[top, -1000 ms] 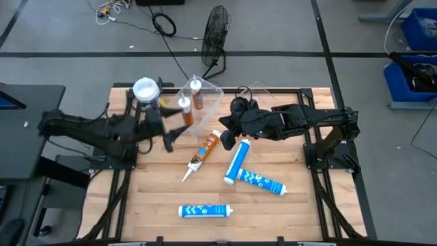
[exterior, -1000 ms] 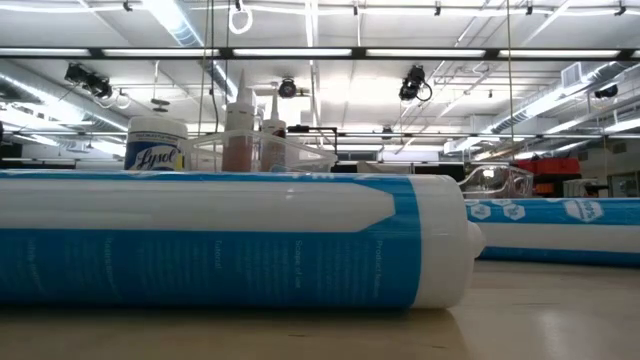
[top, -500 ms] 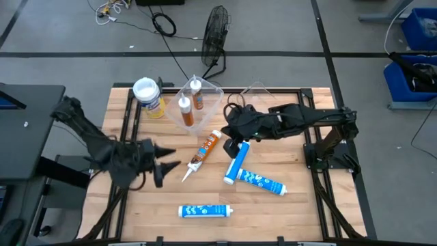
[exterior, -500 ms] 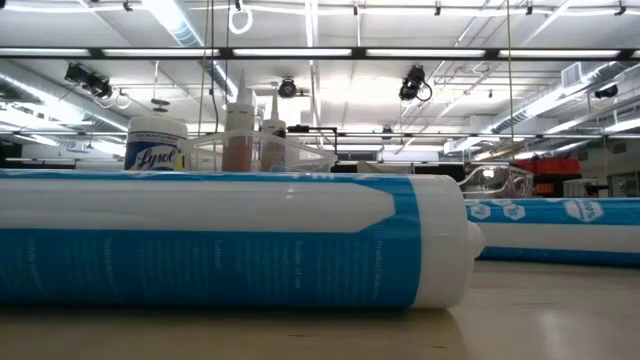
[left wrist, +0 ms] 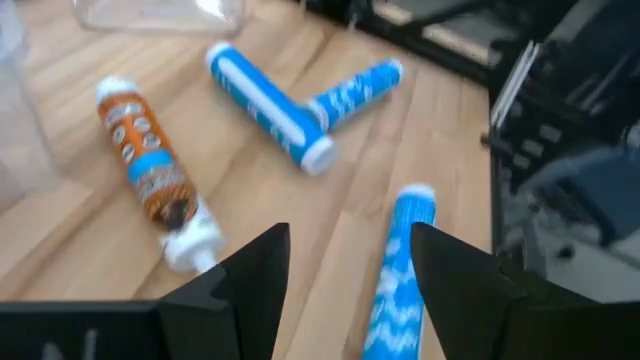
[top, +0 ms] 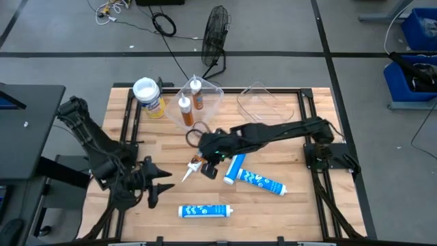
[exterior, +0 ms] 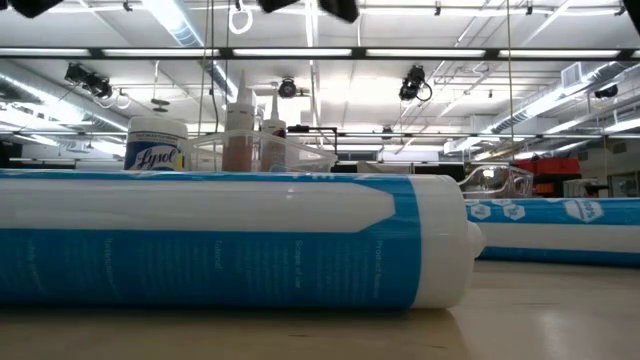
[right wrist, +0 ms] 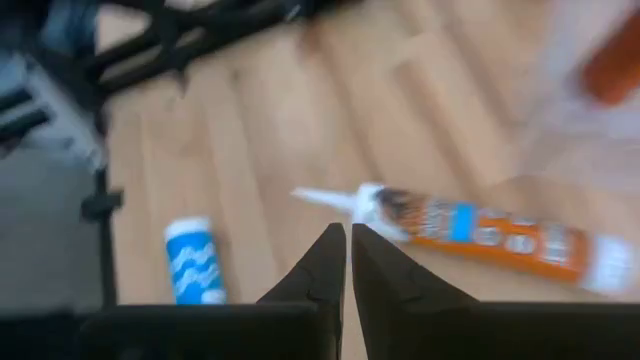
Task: Pick & place silicon tubes, Sealant and Lysol wipes
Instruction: Put the brown sealant into the white transparent bin
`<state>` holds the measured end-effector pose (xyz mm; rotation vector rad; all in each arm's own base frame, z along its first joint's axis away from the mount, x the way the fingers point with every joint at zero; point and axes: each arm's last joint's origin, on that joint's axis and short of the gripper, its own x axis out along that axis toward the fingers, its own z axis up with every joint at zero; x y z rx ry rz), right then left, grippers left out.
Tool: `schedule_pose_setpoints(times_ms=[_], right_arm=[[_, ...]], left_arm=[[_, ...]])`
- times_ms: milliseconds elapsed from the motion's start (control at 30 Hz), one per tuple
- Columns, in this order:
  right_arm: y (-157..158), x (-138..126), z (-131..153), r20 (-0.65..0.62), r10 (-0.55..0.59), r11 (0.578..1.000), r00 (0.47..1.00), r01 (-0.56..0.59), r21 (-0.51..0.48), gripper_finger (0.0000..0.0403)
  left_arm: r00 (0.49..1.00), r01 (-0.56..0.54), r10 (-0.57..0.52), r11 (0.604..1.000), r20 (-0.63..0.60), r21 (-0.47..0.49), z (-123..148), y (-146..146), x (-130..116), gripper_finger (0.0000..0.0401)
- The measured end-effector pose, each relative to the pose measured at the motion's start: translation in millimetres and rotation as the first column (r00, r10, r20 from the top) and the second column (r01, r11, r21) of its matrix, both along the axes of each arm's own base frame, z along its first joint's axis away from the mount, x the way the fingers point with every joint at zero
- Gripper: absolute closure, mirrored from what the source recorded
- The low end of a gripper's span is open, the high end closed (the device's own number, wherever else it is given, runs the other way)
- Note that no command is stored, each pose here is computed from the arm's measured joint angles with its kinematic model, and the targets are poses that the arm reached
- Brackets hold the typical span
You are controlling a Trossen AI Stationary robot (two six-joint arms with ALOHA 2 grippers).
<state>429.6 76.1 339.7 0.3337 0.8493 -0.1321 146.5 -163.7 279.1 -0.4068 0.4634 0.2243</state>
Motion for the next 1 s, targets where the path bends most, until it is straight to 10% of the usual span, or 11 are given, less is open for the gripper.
schedule_pose_setpoints(times_ms=[133, 367, 533, 733, 1000], right_arm=[[7.4, 20.2, -29.5, -0.027, 0.212, 0.977, 0.977, -0.211, 0.026, 0.0373], [14.0, 40.9, -80.2, -0.121, 0.553, 0.815, 0.824, -0.566, -0.128, 0.0287], [7.1, 51.1, -100.9, -0.217, 0.571, 0.729, 0.792, -0.611, -0.308, 0.0172], [1.5, 62.2, -115.9, -0.34, 0.603, 0.521, 0.722, -0.679, -0.518, 0.0077], [-11.8, 64.4, -127.0, -0.384, 0.621, 0.491, 0.683, -0.721, -0.488, 0.0091]], left_arm=[[0.999, 0.017, -0.015, 1.0, -0.052, 0.021, -5.3, -0.9, -12.5, 0.0202], [0.994, 0.024, -0.016, 0.997, -0.11, 0.069, -10.5, 2.2, -21.5, 0.0206], [0.991, 0.027, -0.013, 0.994, -0.136, 0.106, -12.4, 5.1, -23.3, 0.0206], [0.986, 0.035, -0.014, 0.991, -0.163, 0.127, -13.7, 7.4, -24.9, 0.0206], [0.982, 0.054, -0.031, 0.992, -0.186, 0.117, -13.5, 8.0, -25.9, 0.0206]])
